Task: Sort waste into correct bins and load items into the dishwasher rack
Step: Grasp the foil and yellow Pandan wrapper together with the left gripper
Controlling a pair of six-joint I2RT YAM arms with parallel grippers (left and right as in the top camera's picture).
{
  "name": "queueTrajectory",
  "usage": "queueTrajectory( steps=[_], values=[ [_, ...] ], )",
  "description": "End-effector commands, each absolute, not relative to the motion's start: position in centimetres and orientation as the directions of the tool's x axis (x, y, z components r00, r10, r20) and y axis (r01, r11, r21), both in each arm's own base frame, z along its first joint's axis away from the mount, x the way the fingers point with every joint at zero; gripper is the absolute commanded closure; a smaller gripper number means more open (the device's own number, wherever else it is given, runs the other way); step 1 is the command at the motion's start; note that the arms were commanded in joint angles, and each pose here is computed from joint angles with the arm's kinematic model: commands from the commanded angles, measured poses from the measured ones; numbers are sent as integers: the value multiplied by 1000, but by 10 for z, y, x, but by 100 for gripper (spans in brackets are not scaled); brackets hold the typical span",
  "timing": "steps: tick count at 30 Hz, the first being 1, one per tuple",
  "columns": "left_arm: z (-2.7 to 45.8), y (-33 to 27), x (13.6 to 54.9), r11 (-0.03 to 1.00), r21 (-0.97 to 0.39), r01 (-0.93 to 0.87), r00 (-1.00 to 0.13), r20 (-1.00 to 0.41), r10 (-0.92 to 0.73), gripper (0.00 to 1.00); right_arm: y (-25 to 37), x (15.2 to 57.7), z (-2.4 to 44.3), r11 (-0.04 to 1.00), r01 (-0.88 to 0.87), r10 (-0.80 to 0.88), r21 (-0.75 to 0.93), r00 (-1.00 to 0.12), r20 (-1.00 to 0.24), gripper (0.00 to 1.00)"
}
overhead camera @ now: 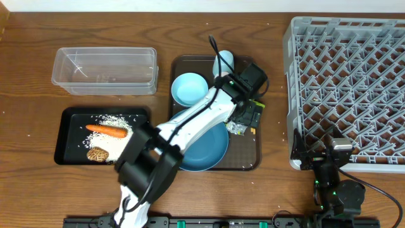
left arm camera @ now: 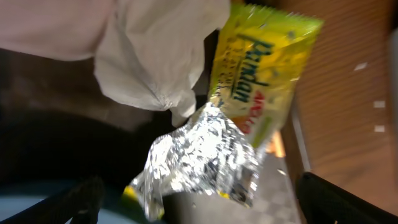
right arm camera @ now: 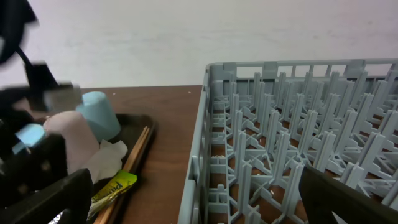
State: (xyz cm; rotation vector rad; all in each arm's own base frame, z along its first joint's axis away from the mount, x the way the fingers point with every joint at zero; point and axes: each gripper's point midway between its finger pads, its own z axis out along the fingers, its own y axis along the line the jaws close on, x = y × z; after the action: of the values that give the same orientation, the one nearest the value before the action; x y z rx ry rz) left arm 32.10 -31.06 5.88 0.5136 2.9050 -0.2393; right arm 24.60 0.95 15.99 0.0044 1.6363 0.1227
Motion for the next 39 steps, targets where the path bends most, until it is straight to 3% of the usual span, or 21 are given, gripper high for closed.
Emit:
queueTrajectory(
  steps=[1, 8, 39],
  values=[
    [54, -312, 327, 918, -104, 382, -910, -216, 354, 2, 5, 246, 159, 995, -51, 77, 81, -67, -995, 1],
    [46, -314, 330, 912, -99, 398, -903, -216, 371, 12, 5, 246, 159, 995, -51, 77, 81, -67, -995, 1],
    [34, -328, 318, 894, -91, 439, -882, -236, 408, 12, 5, 246, 159, 995, -51, 77, 81, -67, -995, 1]
  ],
)
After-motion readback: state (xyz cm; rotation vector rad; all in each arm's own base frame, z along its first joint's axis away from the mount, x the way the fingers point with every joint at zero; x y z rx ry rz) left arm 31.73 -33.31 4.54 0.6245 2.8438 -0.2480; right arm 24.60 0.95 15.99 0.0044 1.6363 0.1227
